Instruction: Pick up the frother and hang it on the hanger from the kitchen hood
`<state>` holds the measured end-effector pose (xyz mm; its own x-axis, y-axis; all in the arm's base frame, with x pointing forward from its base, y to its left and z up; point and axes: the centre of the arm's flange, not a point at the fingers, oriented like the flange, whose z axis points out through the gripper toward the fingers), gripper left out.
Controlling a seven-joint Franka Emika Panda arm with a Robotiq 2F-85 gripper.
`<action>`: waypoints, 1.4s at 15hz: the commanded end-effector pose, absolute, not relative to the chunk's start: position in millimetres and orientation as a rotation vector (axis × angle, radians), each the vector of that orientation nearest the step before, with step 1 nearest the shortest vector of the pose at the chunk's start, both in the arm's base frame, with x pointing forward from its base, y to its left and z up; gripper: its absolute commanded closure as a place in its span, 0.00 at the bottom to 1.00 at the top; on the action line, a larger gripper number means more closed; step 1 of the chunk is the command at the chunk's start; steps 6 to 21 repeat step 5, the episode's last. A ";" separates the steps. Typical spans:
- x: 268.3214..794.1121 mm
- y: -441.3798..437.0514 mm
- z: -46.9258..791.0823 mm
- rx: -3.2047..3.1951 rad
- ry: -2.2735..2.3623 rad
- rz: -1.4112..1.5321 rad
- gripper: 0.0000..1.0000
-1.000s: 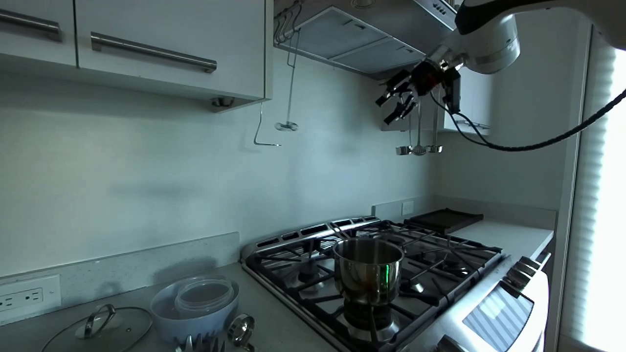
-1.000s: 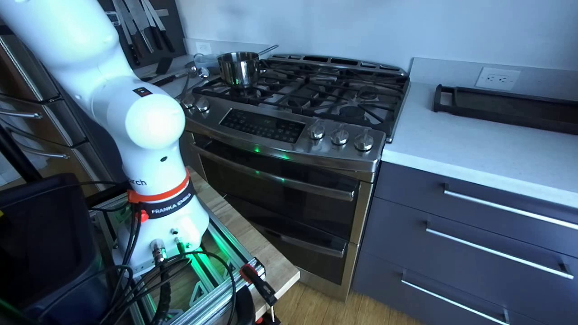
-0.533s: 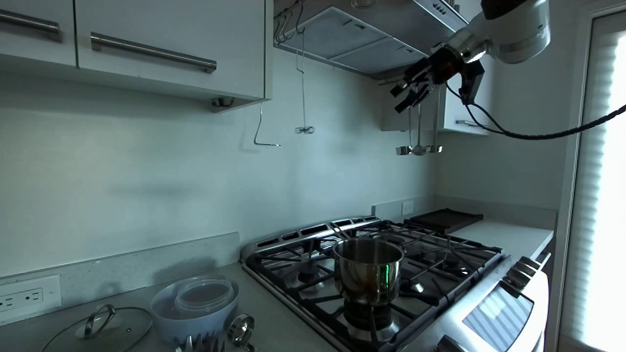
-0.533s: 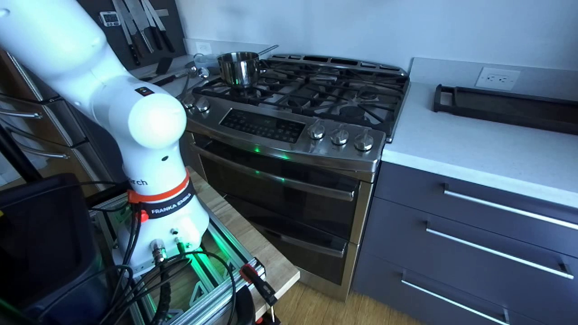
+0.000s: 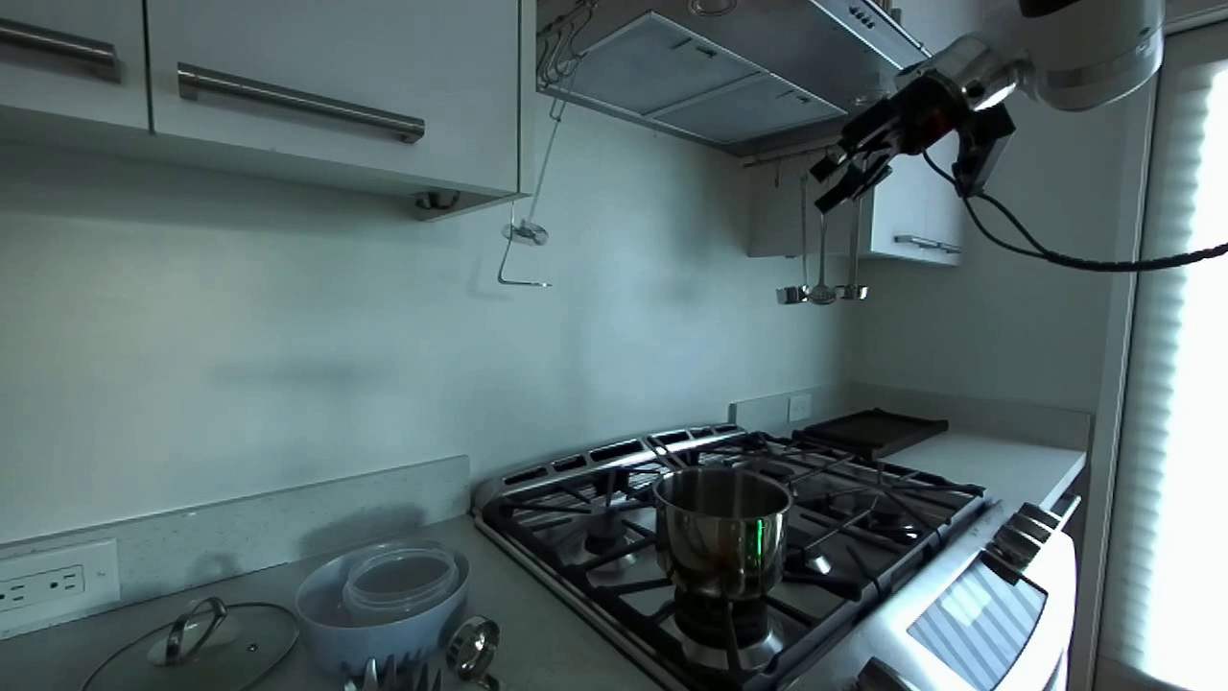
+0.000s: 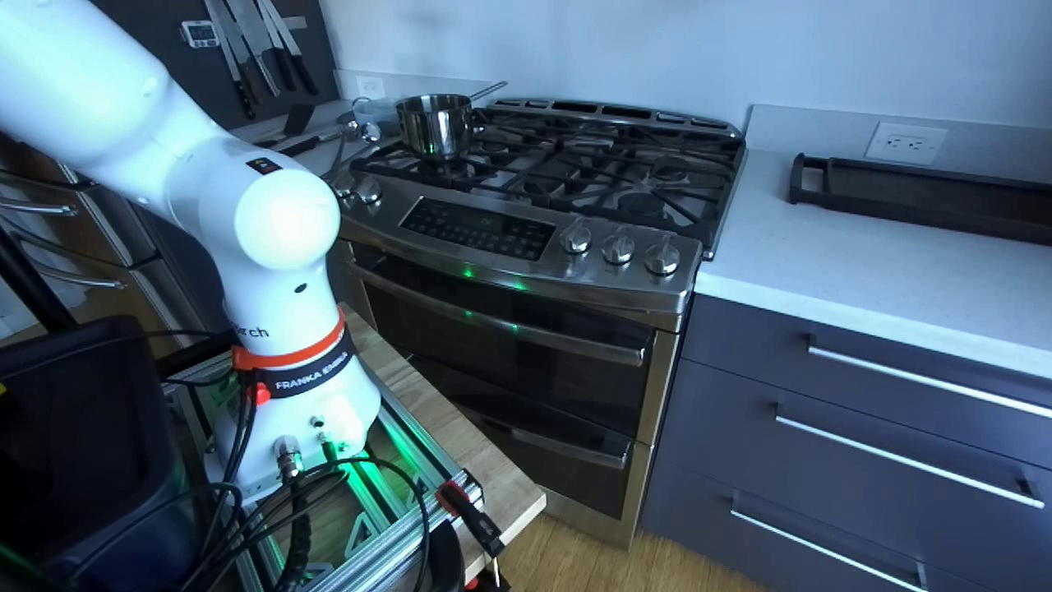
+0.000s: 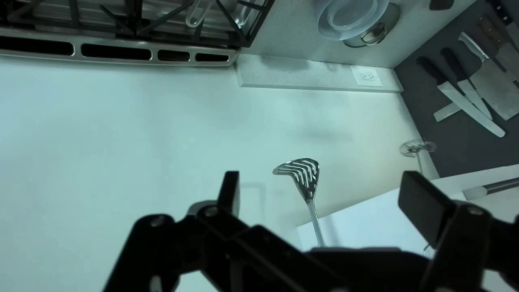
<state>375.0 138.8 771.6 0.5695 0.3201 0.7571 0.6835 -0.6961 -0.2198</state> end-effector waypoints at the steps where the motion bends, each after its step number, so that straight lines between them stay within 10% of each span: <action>1: 354.2 126.5 758.7 -2.329 -0.777 -0.994 0.00; 21: 366.6 132.9 771.1 -2.307 -0.797 -0.981 0.00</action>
